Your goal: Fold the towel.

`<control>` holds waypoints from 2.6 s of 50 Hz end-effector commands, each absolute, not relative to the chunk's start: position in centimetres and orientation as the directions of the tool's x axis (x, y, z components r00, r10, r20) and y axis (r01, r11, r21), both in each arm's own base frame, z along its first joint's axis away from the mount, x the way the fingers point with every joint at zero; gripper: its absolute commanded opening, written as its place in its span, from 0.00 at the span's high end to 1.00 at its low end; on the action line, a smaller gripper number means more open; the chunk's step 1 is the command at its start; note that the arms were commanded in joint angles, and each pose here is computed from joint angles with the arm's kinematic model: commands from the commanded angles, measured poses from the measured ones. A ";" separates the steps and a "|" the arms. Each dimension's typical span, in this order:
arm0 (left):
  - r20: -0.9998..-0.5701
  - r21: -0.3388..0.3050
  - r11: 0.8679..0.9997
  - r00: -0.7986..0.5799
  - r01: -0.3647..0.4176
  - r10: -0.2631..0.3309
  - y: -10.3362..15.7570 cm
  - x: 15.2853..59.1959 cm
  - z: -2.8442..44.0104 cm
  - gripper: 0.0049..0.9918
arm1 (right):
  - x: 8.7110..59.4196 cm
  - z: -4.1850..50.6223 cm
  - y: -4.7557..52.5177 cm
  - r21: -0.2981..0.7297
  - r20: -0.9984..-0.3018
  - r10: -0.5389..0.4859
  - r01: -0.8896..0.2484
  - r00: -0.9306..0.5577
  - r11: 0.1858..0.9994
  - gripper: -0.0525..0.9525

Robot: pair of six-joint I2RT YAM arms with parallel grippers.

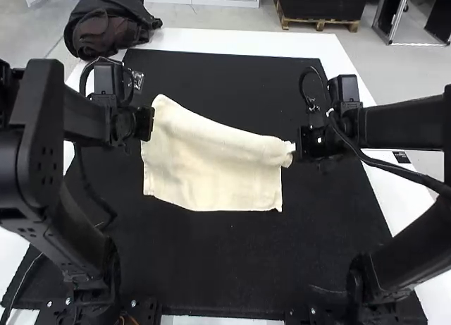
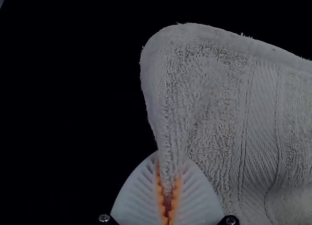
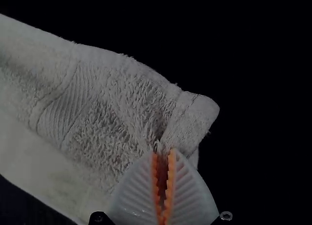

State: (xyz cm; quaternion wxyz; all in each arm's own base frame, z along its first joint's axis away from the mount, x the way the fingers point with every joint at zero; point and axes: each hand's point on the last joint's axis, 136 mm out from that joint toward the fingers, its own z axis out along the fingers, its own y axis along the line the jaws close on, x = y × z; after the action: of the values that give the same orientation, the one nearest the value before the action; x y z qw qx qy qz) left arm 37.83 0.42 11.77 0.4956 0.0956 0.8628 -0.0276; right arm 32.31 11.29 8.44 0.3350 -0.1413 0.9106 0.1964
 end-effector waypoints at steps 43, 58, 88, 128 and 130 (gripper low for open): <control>-0.787 0.091 0.981 -0.592 0.172 0.176 1.1 32.2 6.9 0.98 | 28.4 5.4 10.1 0.273 -0.588 -0.145 -0.364 -0.796 0.890 0.97; -0.745 0.087 0.978 -0.640 0.188 0.190 1.0 31.1 4.7 0.98 | 27.9 4.0 10.0 0.282 -0.559 -0.147 -0.354 -0.816 0.892 0.97; -0.719 0.102 0.975 -0.663 0.200 0.211 1.0 29.3 2.5 0.98 | 26.6 0.8 9.7 0.272 -0.502 -0.189 -0.362 -0.844 0.892 0.97; -0.723 0.340 0.933 -0.604 0.114 0.337 4.3 29.9 3.4 0.84 | 28.8 0.8 8.2 0.162 -0.579 -0.197 -0.349 -0.791 0.923 0.68; -0.724 0.342 0.933 -0.602 0.110 0.336 4.4 29.9 3.5 0.84 | 28.9 0.8 8.2 0.162 -0.580 -0.196 -0.348 -0.791 0.923 0.68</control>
State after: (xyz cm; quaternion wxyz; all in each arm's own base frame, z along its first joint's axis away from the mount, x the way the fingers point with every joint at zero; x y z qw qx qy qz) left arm 29.85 3.47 3.26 0.4283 0.1313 0.8873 0.1094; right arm 29.14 9.07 1.59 0.2955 -0.1520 0.9318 0.1459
